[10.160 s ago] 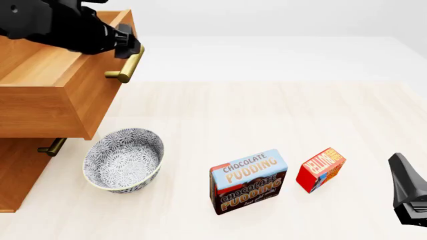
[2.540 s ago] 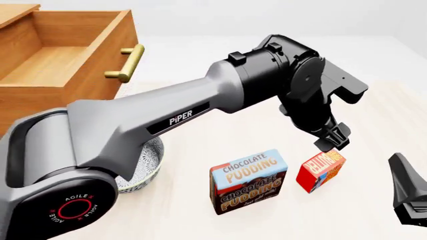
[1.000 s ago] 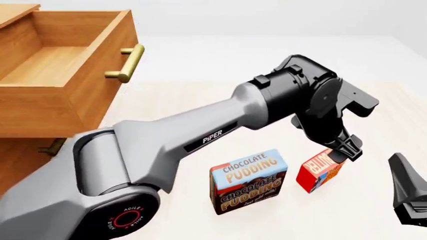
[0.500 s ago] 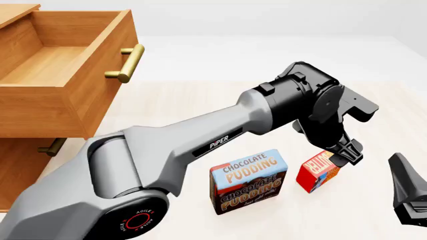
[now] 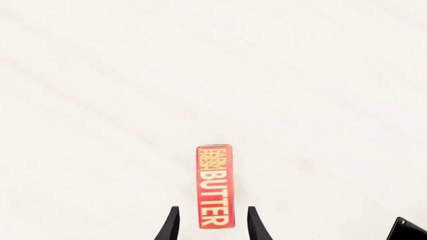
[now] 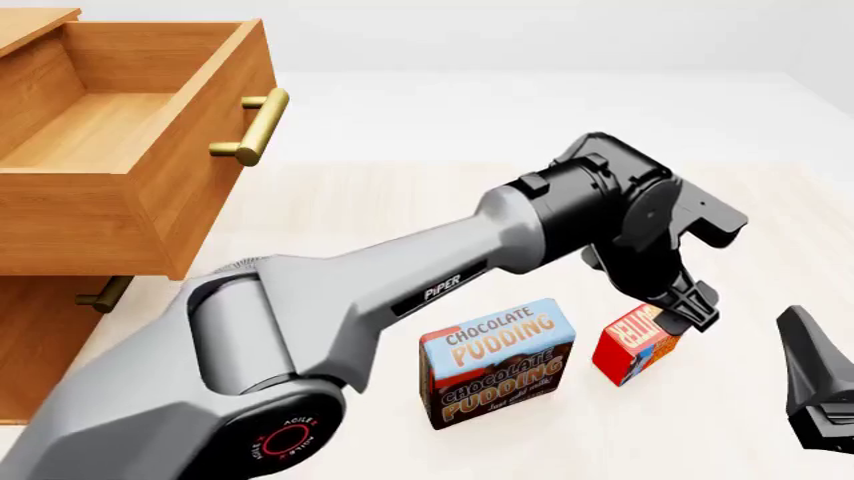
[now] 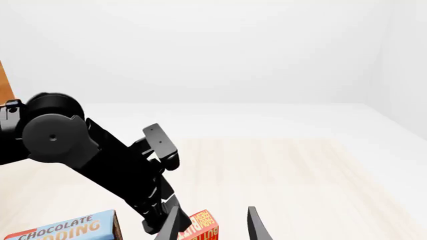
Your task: Put the butter at the back in the top drawer of the cabinet and close it.
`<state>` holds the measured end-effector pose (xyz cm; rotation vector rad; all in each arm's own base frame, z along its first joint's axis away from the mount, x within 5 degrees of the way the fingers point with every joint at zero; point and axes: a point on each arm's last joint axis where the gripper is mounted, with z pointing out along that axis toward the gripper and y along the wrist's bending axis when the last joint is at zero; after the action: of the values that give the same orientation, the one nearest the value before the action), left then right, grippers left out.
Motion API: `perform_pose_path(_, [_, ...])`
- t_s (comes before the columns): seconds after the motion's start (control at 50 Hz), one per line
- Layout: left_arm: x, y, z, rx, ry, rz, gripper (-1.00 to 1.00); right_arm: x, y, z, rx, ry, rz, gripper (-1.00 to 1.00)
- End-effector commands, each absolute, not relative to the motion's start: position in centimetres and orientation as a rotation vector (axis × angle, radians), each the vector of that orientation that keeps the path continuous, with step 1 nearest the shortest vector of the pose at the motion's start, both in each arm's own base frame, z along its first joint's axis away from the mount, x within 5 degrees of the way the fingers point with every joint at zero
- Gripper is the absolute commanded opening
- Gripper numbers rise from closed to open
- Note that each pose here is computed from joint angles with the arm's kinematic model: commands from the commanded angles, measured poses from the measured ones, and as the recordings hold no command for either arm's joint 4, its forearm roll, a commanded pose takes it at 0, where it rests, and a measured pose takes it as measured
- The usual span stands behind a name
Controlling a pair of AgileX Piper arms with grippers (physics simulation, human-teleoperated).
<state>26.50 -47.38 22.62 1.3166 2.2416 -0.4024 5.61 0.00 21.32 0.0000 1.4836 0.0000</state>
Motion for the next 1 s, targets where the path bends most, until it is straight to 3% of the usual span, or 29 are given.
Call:
perform_pose_path(0.02, [26.3, -47.8, 22.2, 1.319, 2.246, -0.405, 1.00, 5.6, 0.0, 21.3, 0.000, 1.484, 0.000, 1.00])
perform_pose_path(1.0, [26.6, -48.2, 20.5, 1.302, 2.277, -0.403, 1.00, 5.6, 0.0, 21.3, 0.000, 1.484, 0.000, 1.00])
